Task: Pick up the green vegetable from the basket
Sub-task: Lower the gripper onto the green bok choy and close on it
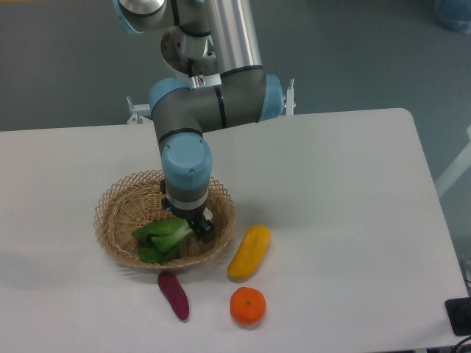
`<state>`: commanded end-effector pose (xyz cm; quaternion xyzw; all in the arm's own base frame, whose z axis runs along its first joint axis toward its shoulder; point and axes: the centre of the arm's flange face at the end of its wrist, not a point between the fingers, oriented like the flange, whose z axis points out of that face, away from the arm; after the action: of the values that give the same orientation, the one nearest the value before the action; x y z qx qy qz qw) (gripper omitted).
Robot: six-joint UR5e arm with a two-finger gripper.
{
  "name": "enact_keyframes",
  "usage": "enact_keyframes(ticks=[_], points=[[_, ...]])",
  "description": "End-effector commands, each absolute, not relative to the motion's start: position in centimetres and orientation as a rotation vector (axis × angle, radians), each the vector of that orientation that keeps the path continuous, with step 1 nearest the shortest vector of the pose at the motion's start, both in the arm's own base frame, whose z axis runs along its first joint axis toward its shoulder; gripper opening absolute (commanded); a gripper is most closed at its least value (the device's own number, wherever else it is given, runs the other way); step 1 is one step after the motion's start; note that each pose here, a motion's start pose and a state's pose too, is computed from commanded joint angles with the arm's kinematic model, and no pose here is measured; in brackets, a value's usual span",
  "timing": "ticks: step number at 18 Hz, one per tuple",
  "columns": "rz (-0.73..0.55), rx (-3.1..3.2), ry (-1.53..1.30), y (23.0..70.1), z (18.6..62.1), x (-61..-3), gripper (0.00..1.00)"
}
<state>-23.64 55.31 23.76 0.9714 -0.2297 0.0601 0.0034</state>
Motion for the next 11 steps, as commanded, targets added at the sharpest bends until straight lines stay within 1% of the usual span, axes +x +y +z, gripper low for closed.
enact_keyframes(ticks=[8, 11], points=[[0.211, 3.023, -0.736, 55.7, 21.7, -22.9, 1.0], [0.192, 3.034, -0.742, 56.1, 21.1, -23.1, 1.0]])
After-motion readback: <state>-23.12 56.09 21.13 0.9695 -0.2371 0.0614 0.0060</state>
